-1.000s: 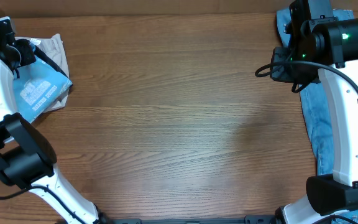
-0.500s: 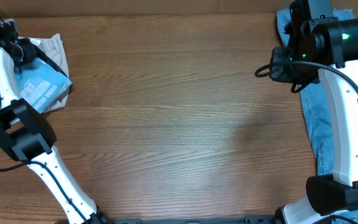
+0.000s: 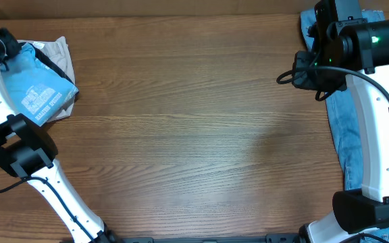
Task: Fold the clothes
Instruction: 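Lower the bundle onto the pile and open the left gripper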
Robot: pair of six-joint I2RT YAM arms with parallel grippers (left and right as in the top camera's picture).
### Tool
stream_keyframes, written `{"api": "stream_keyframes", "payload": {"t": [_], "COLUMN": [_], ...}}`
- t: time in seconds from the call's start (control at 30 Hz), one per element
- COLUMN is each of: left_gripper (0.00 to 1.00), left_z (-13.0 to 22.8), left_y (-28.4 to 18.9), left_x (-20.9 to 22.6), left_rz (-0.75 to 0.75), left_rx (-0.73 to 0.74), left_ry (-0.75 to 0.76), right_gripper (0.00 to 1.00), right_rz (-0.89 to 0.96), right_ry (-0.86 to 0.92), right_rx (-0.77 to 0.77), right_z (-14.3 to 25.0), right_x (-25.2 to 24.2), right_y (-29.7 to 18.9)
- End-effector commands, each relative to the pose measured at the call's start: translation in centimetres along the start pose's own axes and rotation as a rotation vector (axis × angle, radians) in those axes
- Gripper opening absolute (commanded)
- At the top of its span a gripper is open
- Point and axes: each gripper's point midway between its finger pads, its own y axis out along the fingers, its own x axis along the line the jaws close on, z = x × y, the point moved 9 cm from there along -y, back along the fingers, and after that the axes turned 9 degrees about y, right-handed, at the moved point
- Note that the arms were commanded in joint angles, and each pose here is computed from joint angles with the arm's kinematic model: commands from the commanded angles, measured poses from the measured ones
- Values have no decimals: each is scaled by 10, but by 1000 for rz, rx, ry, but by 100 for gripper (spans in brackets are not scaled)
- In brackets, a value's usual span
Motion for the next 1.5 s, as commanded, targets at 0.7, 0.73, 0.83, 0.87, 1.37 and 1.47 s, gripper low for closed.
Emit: {"api": "stream_keyframes", "payload": {"t": [0.7, 0.73, 0.83, 0.87, 1.37, 1.47], "left_gripper": [27, 27, 28, 28, 21, 21], "left_z": [70, 75, 89, 95, 72, 49], "left_y": [-39, -28, -5, 2, -16, -44], "left_x": [13, 19, 34, 41, 51, 37], "left_rz": [-118, -131, -150, -165, 74, 84], "left_rx": [402, 408, 426, 439, 352, 278], "left_ry": [10, 4, -34, -57, -52, -12], "right_gripper": [15, 15, 15, 15, 15, 15], "right_rz": [-25, -25, -25, -25, -25, -25], "right_ry": [-1, -1, -1, -1, 0, -1], "right_rx": [-48, -48, -48, -48, -48, -48], "right_z": [2, 2, 2, 2, 2, 2], "right_x": [-2, -2, -2, -2, -2, -2], "right_y": [-16, -16, -16, -16, -16, -16]}}
